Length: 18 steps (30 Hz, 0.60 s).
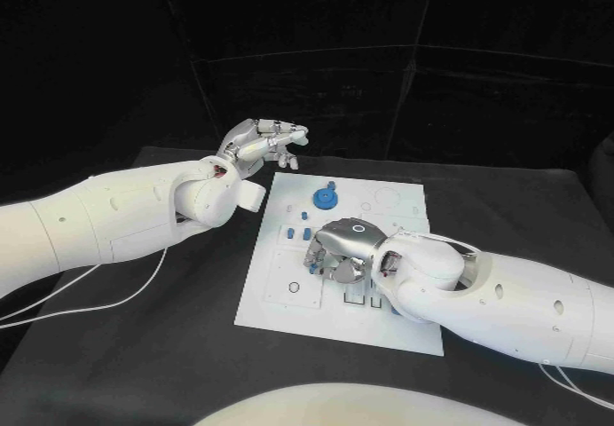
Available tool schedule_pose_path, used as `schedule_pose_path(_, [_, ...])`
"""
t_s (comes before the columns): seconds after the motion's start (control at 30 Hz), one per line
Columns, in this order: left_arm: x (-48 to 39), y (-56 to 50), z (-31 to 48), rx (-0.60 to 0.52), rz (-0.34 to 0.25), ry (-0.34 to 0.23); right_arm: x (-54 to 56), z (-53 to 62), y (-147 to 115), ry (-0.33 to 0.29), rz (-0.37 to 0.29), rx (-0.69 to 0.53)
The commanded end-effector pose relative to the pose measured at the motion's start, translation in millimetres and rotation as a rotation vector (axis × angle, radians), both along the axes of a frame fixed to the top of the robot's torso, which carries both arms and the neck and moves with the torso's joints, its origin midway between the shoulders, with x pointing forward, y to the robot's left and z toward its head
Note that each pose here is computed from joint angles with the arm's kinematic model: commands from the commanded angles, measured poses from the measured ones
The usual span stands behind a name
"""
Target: Assemble the parts on the task board
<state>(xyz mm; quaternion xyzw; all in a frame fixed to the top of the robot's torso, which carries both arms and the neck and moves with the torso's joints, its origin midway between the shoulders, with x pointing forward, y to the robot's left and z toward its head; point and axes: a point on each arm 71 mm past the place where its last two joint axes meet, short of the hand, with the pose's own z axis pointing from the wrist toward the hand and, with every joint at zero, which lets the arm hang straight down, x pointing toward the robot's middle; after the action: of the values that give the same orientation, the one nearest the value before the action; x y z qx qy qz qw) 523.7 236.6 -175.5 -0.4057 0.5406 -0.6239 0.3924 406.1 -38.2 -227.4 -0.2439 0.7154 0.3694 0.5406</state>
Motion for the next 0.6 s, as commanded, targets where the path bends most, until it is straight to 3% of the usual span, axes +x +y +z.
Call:
schedule_pose_path(0.03, [0.1, -0.1, 1.0, -0.007, -0.007, 0.000, -1.8, -0.2, 2.1, -0.009, 0.027, -0.014])
schedule_pose_path(0.6, [0.3, 0.5, 0.7, -0.006, -0.008, 0.003, 0.0, -2.1, 5.0, -0.044, 0.030, -0.037])
